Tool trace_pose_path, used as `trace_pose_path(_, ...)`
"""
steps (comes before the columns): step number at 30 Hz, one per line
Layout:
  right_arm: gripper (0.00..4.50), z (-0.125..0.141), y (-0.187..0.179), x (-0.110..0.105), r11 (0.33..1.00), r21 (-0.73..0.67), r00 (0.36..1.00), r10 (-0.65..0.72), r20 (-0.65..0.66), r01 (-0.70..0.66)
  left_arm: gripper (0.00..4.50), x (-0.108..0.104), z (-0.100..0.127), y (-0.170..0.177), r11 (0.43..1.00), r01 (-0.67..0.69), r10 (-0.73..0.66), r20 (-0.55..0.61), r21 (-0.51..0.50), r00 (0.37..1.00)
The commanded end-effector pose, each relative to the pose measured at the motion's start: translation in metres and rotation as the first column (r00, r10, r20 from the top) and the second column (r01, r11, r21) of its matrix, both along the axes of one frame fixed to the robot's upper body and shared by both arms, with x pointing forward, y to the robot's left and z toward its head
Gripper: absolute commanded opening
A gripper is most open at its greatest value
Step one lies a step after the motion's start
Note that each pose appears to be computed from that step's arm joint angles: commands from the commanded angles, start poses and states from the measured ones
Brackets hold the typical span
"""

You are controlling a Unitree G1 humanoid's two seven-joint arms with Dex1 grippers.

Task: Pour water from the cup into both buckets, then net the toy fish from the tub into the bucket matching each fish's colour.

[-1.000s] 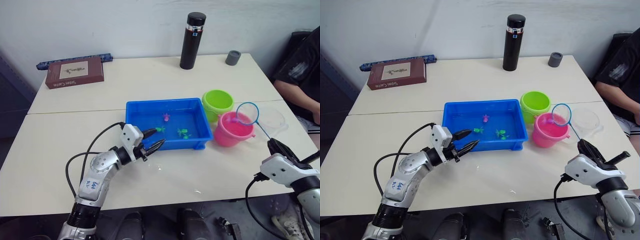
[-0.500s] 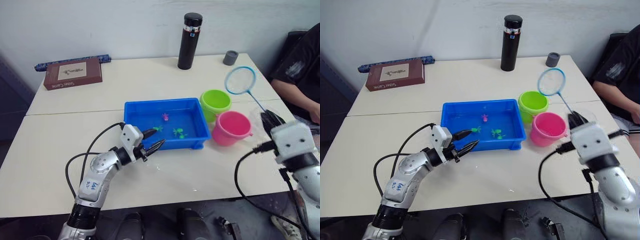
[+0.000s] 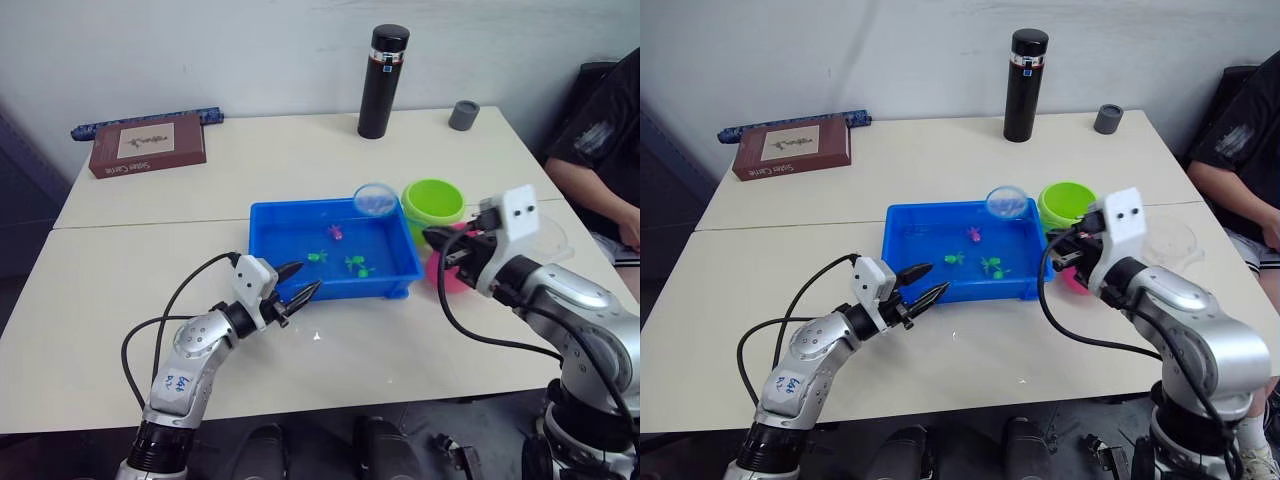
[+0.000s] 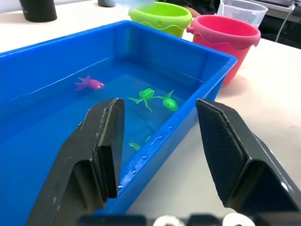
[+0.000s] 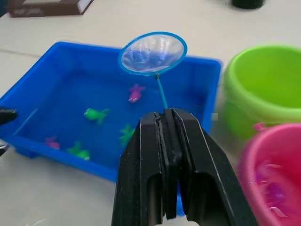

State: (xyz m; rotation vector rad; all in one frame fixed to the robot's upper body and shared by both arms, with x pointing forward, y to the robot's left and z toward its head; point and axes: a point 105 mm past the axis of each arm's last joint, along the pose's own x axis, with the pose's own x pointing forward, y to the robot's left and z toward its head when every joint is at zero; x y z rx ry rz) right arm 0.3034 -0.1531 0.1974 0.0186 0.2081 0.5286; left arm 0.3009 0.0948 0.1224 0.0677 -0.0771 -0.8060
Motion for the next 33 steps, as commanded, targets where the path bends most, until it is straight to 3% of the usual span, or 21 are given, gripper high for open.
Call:
trace_pose_path(1, 0.00, 0.002, 0.008, -0.004, 0.998, 0.026, 0.998, 0.056, -0.033, -0.056, 2.67, -0.005, 0.012, 0.002, 1.000, -0.013, 0.014, 0.052, -0.005, 0.999)
trace_pose_path(13, 0.00, -0.015, 0.036, -0.003, 0.981, 0.127, 0.961, 0.170, -0.219, -0.144, 2.67, -0.009, 0.011, 0.004, 0.999, -0.047, 0.047, 0.052, -0.010, 0.998)
trace_pose_path(25, 0.00, -0.022, 0.033, 0.011, 0.983, -0.103, 0.977, 0.132, -0.166, -0.150, 2.67, -0.008, 0.011, 0.002, 0.998, -0.059, 0.060, 0.053, -0.018, 0.997)
trace_pose_path(33, 0.00, -0.021, 0.036, 0.010, 0.975, -0.116, 0.970, 0.167, -0.177, -0.189, 2.67, -0.008, 0.010, 0.000, 0.998, -0.059, 0.060, 0.052, -0.027, 0.997)
